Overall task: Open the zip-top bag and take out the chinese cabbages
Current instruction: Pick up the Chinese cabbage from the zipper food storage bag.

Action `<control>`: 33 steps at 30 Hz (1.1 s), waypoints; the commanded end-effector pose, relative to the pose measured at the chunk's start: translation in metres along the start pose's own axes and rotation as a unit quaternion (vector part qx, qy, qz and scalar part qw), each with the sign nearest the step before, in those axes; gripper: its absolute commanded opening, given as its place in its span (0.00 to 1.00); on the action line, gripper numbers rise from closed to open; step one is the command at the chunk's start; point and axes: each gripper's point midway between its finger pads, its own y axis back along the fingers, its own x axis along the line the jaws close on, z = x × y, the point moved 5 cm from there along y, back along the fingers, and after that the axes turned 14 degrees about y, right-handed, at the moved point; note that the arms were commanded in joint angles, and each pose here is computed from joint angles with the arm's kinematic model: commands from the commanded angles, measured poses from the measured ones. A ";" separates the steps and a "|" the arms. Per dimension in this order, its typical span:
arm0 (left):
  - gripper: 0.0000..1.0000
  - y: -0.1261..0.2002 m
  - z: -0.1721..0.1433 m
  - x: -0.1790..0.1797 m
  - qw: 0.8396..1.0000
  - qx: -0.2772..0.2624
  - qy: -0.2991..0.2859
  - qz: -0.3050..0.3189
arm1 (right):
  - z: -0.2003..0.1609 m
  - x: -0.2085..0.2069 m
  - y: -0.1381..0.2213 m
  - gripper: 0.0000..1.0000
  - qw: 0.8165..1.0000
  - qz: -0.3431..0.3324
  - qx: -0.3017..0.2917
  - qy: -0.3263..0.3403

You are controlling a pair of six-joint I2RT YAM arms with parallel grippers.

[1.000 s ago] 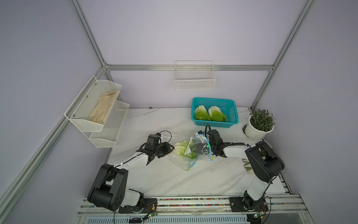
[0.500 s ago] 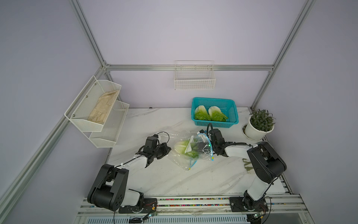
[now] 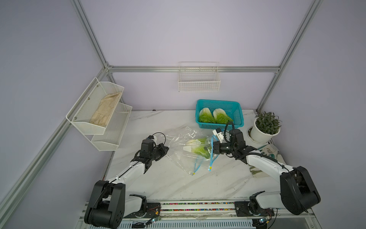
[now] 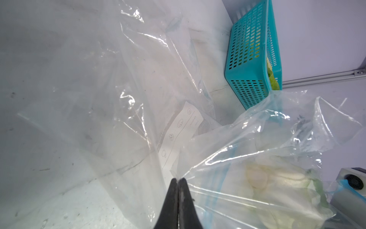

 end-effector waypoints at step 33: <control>1.00 -0.064 0.003 -0.092 0.879 0.098 -0.443 -0.148 | -0.009 -0.036 -0.028 0.00 0.992 0.097 0.084 0.002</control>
